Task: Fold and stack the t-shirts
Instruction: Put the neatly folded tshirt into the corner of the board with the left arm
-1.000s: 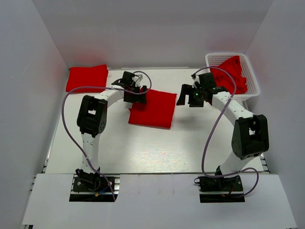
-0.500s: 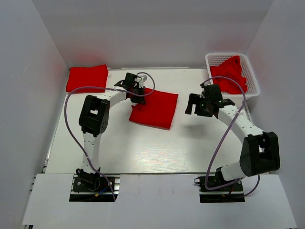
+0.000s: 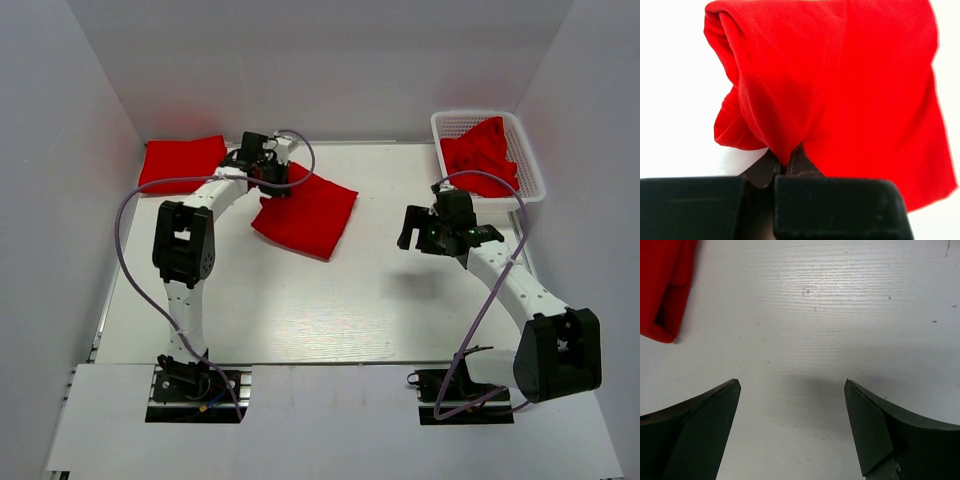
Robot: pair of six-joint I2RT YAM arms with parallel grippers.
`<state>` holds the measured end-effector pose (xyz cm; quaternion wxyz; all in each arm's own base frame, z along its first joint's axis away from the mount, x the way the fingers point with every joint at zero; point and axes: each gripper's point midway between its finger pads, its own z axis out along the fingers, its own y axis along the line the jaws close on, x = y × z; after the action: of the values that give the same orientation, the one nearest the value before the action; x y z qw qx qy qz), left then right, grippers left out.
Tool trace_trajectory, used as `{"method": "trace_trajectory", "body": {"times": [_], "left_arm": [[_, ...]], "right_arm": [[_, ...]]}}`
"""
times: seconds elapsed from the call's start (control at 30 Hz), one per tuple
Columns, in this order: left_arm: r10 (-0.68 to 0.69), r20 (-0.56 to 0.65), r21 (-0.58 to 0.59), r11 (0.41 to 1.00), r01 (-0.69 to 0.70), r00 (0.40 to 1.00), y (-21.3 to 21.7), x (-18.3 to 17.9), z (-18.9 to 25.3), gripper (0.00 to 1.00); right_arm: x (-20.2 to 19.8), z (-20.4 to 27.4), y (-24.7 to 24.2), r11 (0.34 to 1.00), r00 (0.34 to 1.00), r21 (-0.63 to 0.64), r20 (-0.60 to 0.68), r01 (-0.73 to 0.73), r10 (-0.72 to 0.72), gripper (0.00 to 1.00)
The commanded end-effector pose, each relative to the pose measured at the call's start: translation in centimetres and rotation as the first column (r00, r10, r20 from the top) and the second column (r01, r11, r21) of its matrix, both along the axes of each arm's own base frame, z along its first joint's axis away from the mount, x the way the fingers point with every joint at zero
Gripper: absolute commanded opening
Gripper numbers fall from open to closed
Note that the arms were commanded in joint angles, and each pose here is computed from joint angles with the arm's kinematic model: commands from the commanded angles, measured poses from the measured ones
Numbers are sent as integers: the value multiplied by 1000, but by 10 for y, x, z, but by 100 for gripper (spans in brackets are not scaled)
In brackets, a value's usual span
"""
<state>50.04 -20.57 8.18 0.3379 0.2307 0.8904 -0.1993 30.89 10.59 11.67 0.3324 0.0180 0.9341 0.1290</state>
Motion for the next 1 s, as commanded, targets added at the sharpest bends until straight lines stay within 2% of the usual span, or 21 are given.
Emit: {"method": "trace_trajectory", "body": {"times": [0.0,0.2,0.37,0.5,0.63,0.97], "left_arm": [[-47,152,6,999,47,987,21,17,71,0],[0,215,27,1000,-6,977,63,39,100,0],[-35,264,39,999,26,964,87,53,124,0],[-54,287,98,995,27,956,107,67,128,0],[10,317,119,992,-50,948,148,84,137,0],[40,426,118,988,-100,904,200,103,168,0]], "right_arm": [[9,12,-4,1000,998,2,53,31,-31,90],[14,15,-2,999,997,8,59,41,-41,90],[22,21,0,999,996,13,75,41,-42,90],[27,22,2,999,996,17,76,42,-43,90],[32,24,4,999,995,28,84,44,-46,90],[41,30,9,997,994,51,99,49,-54,90]]}}
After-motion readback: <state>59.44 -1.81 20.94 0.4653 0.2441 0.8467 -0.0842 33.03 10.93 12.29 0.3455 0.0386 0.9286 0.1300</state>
